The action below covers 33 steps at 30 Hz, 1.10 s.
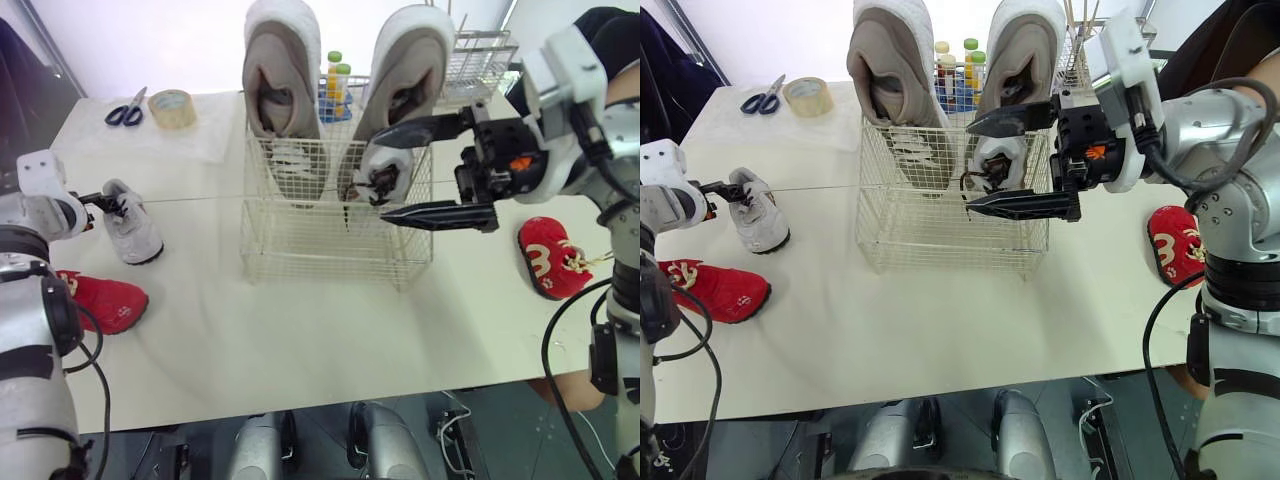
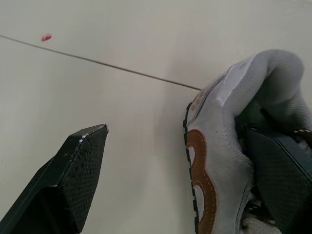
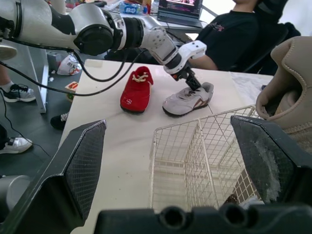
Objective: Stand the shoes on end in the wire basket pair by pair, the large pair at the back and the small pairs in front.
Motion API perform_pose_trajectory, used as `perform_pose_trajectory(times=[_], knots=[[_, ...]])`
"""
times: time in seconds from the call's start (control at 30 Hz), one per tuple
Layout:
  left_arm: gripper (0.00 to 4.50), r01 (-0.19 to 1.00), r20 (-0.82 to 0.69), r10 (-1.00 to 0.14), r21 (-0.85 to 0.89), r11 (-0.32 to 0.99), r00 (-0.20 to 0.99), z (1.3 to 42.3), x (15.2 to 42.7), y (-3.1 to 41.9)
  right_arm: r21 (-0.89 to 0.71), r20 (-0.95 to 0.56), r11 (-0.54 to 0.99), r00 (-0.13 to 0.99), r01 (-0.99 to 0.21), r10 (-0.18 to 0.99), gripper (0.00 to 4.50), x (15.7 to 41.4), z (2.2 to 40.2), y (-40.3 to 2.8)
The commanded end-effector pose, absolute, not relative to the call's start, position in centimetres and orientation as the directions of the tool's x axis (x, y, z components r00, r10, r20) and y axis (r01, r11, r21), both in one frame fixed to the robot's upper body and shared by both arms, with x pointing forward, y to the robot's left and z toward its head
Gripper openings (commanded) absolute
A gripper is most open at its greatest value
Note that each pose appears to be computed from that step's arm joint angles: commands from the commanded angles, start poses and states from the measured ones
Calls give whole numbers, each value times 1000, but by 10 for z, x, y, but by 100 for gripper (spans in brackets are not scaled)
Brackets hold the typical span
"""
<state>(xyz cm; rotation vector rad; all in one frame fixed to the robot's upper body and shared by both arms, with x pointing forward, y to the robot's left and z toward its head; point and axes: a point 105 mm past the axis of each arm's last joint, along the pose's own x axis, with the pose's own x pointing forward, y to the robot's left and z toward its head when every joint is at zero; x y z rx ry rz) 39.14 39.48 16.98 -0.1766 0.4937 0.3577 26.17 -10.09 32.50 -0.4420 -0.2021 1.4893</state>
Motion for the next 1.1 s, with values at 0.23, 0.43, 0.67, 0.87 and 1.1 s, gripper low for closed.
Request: perform_pose_trajectory(times=[0.23,0.43,0.67,0.87,1.1], knots=[[161,-426,-548,334,-46,903,767,138,378,404,-459,-126,42,112,-887,986,450,257,338,-105],[6,-434,-530,327,-89,896,782,142,383,401,-461,-131,51,125,-886,984,450,259,338,-106],[6,-247,-88,231,-306,919,969,263,413,386,-423,-55,94,129,-901,990,450,260,346,-109],[6,11,278,73,-287,958,958,342,403,340,-368,45,168,163,-914,986,450,266,356,-111],[6,79,598,25,-147,986,801,385,355,281,-371,61,225,219,-901,974,450,273,354,-115]])
